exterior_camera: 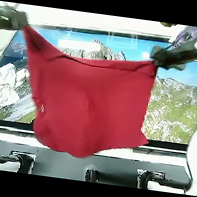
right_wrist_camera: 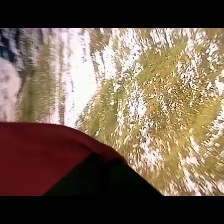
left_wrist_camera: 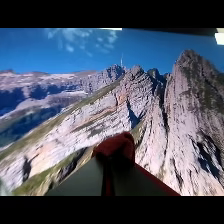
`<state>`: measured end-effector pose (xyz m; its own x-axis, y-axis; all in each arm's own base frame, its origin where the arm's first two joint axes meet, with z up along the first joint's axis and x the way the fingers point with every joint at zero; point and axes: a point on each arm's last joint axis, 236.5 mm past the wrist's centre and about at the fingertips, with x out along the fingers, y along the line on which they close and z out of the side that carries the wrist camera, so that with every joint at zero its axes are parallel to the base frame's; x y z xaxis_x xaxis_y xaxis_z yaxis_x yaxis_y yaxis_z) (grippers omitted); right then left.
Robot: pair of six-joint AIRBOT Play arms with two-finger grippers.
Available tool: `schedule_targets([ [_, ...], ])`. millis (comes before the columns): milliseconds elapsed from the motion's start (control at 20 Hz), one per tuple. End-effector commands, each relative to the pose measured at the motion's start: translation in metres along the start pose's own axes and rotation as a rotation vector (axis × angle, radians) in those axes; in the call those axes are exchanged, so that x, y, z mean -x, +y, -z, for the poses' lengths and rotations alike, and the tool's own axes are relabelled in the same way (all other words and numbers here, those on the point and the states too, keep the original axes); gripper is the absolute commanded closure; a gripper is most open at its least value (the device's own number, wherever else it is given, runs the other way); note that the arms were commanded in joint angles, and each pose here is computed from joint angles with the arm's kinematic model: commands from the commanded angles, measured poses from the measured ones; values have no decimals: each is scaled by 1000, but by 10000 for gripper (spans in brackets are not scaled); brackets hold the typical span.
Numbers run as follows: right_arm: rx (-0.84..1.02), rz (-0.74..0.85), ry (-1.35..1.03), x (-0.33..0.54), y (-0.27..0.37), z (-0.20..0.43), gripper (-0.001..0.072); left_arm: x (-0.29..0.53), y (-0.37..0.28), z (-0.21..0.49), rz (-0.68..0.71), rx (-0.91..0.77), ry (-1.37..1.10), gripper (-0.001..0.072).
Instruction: Fold the clothes and pants, and hang the long-sleeved shirts on hangers.
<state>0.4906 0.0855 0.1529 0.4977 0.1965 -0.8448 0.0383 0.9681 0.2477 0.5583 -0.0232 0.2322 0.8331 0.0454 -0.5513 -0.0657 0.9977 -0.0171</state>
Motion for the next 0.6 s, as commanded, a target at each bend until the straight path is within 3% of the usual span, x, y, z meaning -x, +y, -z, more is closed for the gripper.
schedule_targets([
  [0, -55, 37, 58, -112, -21, 1, 684, -114, -19, 21, 38, -27, -76, 695],
  [150, -108, 45, 41, -160, -31, -2, 684, -158, -25, 47, 50, 28, -65, 695],
  [450, -136, 75, 157, -198, -43, 31, 680, -183, -28, 144, 43, 95, 261, 691],
  [500, -136, 77, 173, -196, -43, 34, 655, -176, -23, 151, 30, 97, 308, 682],
  [550, -138, 79, 185, -191, -44, 36, 574, -168, -17, 155, 15, 101, 351, 599],
])
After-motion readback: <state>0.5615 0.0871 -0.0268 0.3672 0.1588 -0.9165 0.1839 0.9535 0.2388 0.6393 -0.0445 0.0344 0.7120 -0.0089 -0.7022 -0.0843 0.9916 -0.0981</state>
